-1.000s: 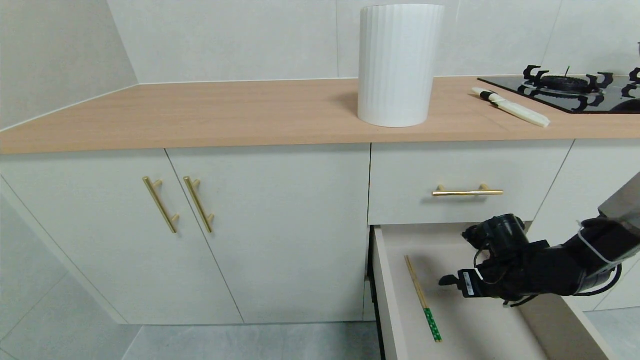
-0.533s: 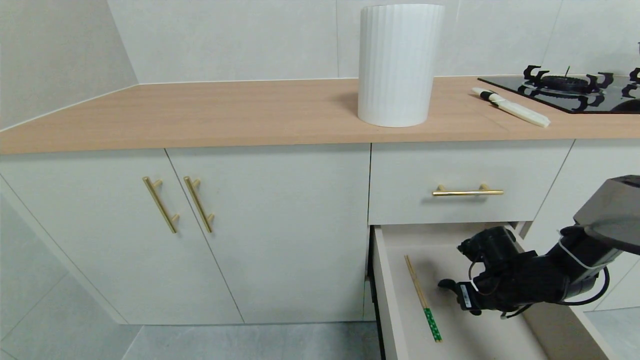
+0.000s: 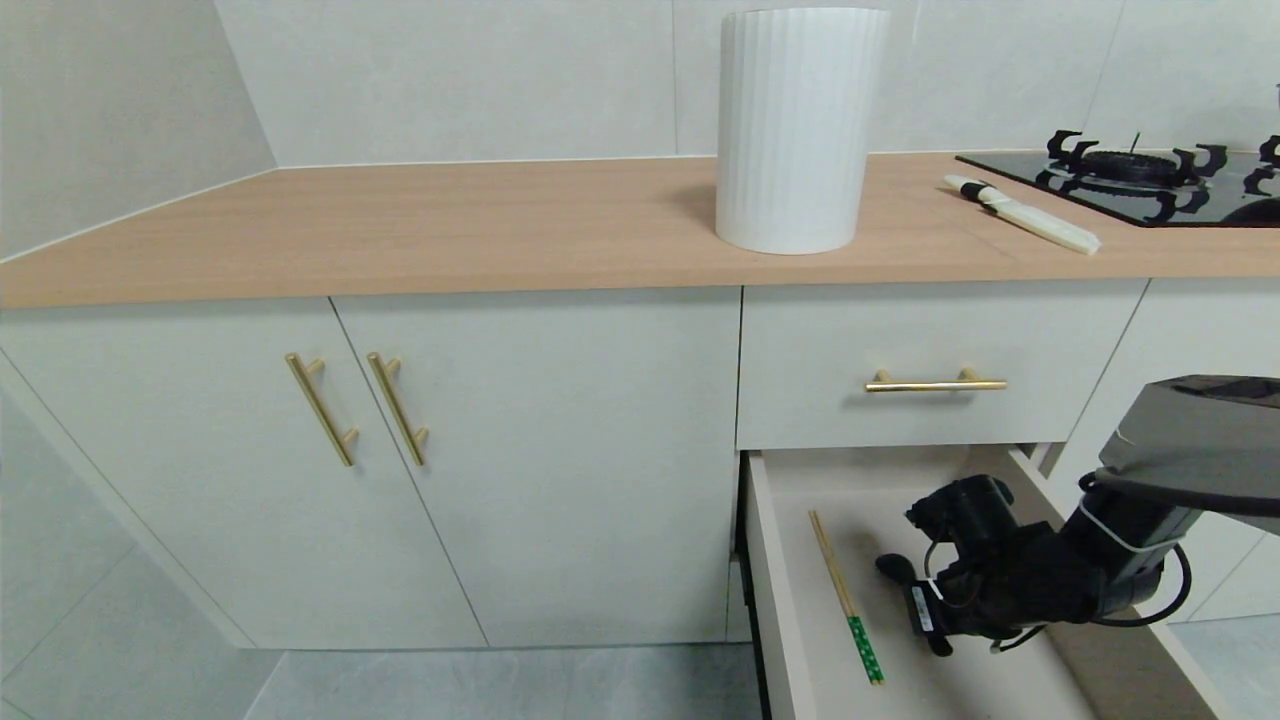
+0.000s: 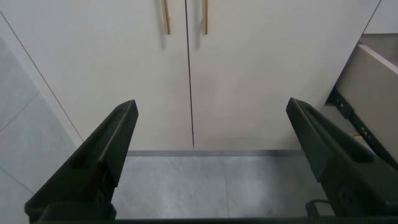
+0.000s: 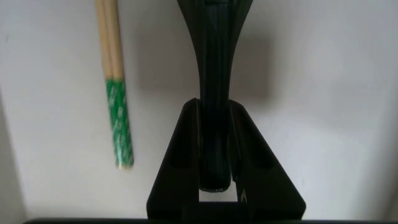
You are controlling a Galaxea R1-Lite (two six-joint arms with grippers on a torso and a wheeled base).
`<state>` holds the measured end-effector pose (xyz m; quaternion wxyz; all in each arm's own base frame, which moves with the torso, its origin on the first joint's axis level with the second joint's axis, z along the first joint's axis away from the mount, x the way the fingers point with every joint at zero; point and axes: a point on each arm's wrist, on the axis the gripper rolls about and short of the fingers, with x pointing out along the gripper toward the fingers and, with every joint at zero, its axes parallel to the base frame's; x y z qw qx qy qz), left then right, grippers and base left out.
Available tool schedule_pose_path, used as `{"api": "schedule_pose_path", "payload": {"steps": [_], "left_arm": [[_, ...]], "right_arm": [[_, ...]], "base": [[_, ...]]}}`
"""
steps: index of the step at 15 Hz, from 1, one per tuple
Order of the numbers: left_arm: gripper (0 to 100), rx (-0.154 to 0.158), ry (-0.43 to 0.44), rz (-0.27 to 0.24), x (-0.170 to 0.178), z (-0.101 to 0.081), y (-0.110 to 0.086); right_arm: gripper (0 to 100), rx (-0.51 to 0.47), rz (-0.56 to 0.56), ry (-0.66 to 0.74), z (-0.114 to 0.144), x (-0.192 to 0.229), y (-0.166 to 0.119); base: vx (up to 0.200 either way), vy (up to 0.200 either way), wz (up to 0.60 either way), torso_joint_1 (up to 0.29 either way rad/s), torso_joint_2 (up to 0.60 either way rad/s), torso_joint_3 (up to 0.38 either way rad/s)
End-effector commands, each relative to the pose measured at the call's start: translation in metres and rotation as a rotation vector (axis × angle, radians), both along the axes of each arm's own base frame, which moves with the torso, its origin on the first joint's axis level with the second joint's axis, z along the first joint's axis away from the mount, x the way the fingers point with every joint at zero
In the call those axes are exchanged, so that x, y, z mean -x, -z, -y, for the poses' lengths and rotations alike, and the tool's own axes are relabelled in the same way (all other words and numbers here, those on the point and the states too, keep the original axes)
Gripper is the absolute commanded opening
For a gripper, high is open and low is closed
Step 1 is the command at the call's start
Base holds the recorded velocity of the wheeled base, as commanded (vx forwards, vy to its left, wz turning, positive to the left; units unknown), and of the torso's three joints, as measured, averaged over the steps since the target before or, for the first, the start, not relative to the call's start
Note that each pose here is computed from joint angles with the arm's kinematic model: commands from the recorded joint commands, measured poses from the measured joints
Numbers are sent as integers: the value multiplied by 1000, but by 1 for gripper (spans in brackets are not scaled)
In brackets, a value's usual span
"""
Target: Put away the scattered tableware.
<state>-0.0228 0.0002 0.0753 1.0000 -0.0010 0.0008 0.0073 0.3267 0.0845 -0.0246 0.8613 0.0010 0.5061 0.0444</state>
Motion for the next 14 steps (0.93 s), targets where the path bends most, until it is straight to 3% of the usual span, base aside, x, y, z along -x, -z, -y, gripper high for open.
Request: {"api": "schedule_pose_path", "payload": {"steps": [1, 11, 12, 14], "left_arm": [[100, 0, -1, 0, 0, 0, 0], [100, 0, -1, -1, 0, 0, 0], [100, 0, -1, 0, 0, 0, 0], [100, 0, -1, 0, 0, 0, 0]], "right_arm": [[0, 4, -16, 1, 0, 0, 6], [0, 5, -17, 1, 0, -1, 9], [100, 5, -17, 3, 0, -1, 9], [100, 5, -17, 3, 0, -1, 9]], "base": [[0, 0, 0, 0, 0, 0], [0, 0, 0, 0, 0, 0], [0, 0, 0, 0, 0, 0], [0, 0, 0, 0, 0, 0]]}}
